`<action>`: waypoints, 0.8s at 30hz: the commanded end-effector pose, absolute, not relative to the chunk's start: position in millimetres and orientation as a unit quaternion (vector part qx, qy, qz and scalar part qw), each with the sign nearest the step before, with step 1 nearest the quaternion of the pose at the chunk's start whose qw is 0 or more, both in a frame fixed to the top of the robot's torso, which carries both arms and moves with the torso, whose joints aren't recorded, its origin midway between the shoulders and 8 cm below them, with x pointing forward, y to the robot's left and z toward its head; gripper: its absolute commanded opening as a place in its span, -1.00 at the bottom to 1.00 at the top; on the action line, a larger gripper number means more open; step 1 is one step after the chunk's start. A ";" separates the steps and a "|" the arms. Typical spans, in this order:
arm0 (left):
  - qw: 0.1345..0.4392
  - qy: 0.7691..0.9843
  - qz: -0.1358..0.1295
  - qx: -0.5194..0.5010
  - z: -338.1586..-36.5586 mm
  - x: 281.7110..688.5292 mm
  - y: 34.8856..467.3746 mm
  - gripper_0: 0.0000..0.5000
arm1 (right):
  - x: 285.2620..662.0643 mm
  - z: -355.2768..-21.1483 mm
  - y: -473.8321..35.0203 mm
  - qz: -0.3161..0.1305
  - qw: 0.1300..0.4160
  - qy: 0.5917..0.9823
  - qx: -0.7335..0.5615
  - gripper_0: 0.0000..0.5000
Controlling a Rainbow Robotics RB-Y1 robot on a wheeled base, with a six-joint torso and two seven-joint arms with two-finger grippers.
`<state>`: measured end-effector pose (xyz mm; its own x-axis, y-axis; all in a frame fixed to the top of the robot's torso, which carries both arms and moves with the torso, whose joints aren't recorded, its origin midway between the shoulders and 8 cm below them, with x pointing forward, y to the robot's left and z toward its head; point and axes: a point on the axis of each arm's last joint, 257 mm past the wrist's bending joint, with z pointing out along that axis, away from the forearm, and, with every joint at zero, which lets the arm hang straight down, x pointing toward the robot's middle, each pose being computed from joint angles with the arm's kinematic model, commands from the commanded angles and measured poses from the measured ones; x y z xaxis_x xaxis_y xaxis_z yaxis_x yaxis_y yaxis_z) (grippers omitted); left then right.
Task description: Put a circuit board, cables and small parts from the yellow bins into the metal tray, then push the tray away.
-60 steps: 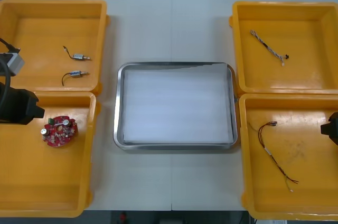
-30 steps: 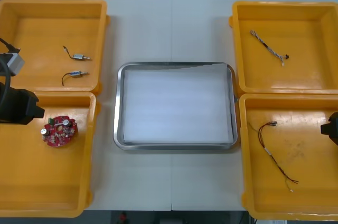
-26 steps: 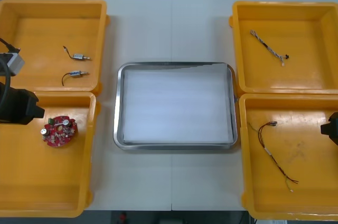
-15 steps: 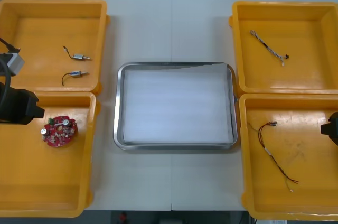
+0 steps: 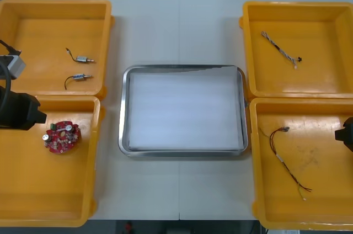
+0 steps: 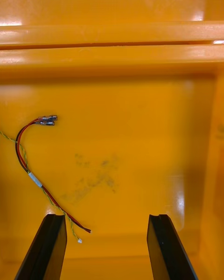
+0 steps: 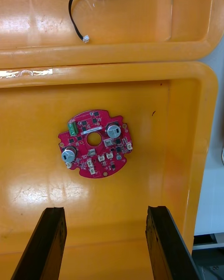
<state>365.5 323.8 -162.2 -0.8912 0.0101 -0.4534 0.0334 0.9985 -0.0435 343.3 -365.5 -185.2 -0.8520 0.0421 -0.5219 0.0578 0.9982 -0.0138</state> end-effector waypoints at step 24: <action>0.234 0.972 -0.016 -0.004 -158.0 361.5 335.0 1.00 | 346.5 -173.8 -365.7 -0.025 0.281 0.959 0.019 1.00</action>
<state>365.5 323.8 -162.2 -0.8912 0.0101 -0.4534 0.0334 0.9985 -0.0435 343.3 -365.5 -185.2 -0.8520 0.0421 -0.5219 0.0578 0.9982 -0.0138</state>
